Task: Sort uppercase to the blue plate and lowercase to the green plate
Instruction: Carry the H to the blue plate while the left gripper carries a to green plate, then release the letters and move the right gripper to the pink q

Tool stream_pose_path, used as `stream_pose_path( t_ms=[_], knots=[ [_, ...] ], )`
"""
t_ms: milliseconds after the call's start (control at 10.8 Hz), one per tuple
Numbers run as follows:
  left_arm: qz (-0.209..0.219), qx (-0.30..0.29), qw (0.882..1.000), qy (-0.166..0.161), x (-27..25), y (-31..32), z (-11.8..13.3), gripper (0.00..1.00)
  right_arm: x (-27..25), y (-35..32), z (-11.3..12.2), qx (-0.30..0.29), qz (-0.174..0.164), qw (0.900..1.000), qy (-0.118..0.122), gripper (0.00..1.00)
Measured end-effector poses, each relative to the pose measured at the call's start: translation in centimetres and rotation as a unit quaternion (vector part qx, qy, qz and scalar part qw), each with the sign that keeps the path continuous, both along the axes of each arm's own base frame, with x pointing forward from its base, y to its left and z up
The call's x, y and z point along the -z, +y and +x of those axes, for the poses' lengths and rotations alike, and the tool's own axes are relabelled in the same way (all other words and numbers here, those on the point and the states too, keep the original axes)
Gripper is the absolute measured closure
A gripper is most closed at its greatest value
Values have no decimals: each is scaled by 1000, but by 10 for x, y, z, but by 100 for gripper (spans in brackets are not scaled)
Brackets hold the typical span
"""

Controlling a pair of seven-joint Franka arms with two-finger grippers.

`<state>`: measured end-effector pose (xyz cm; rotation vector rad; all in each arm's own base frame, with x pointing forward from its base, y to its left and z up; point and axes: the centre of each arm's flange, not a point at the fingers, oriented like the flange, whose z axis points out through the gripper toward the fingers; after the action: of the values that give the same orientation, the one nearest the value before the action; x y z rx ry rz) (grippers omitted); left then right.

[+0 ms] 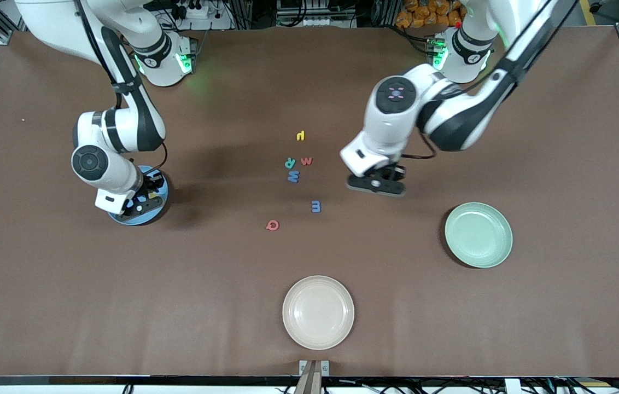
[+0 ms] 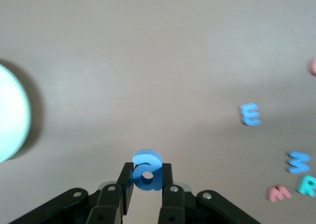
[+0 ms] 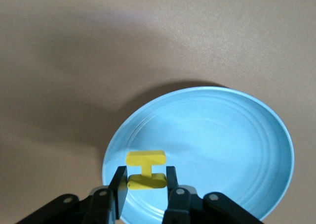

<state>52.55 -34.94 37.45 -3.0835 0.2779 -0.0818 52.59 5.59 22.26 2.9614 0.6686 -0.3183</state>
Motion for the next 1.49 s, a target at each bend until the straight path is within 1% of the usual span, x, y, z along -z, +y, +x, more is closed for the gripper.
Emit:
stream_pose_path(
  t_ms=[93, 186, 279, 464, 650, 836, 929, 1022, 1114, 1207, 1300, 1393, 1486],
  knots=[
    [12, -4, 1000, 4, 6, 33, 19, 73, 3, 0, 0, -1, -1, 1000, 1, 43],
    [30, 5, 999, 14, 21, 78, 42, 73, 4, 1, 0, -1, -1, 1000, 1, 29],
    [47, 17, 998, 26, 37, 123, 60, 73, 3, 1, 1, -1, -1, 1000, 0, 28],
    [70, 30, 996, 55, 66, 201, 82, 73, 1, 9, 2, 14, 8, 1000, -3, 28],
    [77, 16, 994, 81, 98, 241, 88, 73, -3, 45, 1, 47, 31, 998, -9, 28],
    [78, 4, 992, 98, 124, 258, 88, 73, -10, 95, -7, 81, 37, 996, -17, 25],
    [78, -2, 992, 99, 133, 268, 90, 73, -14, 119, -14, 99, 38, 994, -19, 25],
    [76, 0, 993, 93, 136, 279, 95, 67, -18, 145, -21, 114, 39, 992, -23, 25],
    [75, 8, 994, 85, 132, 284, 100, 53, -23, 170, -27, 130, 40, 990, -29, 25],
    [73, 12, 994, 76, 123, 285, 107, 36, -33, 200, -31, 152, 43, 987, -43, 25],
    [72, 12, 995, 65, 114, 284, 113, 26, -45, 224, -31, 167, 48, 983, -57, 25],
    [72, 10, 996, 54, 102, 284, 119, 11, -54, 242, -27, 174, 55, 981, -67, 25],
    [73, 9, 996, 43, 87, 284, 124, 0, -56, 254, -18, 181, 60, 979, -75, 26]
  ],
)
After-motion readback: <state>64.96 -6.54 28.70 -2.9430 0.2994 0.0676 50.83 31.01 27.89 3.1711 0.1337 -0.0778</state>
